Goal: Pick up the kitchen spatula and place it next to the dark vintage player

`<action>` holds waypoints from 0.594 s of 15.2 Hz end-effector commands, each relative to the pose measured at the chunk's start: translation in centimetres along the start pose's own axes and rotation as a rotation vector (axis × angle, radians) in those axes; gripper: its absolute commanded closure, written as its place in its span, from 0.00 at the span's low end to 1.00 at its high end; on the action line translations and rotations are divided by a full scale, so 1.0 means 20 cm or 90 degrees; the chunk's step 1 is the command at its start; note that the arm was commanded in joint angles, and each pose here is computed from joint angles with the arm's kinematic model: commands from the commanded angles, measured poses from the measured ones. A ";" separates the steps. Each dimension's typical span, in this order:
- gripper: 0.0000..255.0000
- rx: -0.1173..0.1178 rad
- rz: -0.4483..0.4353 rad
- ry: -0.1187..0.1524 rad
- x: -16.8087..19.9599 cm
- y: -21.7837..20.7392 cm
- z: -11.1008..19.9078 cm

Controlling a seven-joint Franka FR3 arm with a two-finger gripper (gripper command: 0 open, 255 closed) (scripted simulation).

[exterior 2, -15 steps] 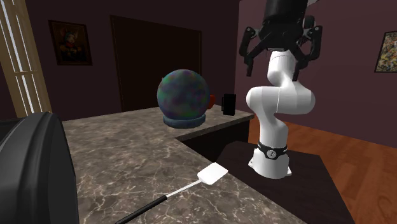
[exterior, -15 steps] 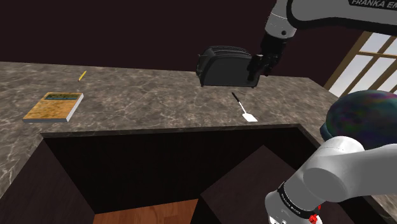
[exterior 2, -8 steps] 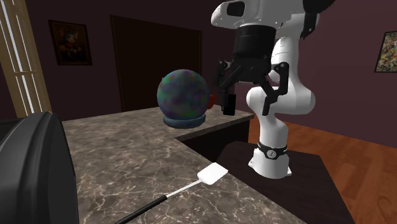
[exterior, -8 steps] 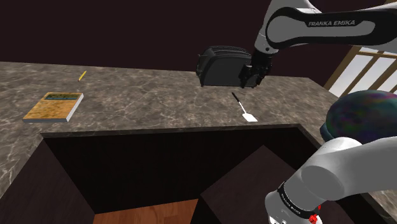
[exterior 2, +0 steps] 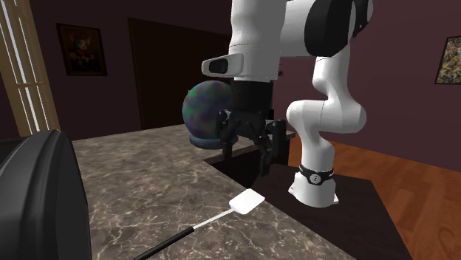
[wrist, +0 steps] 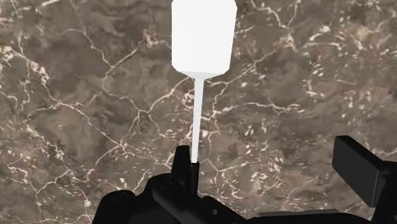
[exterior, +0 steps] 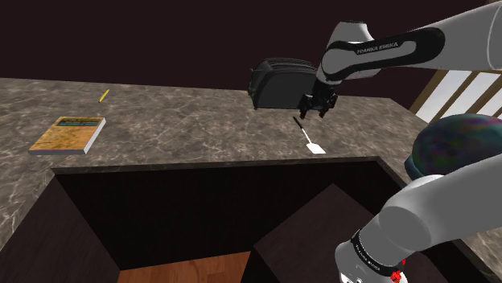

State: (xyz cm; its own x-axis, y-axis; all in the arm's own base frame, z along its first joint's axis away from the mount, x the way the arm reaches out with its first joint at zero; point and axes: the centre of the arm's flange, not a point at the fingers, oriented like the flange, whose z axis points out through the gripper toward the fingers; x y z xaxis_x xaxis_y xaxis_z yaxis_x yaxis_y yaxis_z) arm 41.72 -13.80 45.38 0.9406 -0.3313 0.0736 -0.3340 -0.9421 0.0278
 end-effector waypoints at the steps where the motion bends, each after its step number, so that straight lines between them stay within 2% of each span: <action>1: 0.00 0.003 0.025 -0.001 0.07 0.06 0.10; 7: 0.00 0.011 0.097 -0.006 0.23 0.25 0.40; 9: 0.00 0.011 0.097 -0.006 0.23 0.25 0.46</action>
State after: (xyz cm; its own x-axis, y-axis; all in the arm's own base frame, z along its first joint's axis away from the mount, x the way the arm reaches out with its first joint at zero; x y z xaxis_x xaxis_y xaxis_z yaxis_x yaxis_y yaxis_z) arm 44.67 -20.22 37.33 0.8822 -0.4662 0.0658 -0.4672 -0.8842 0.0002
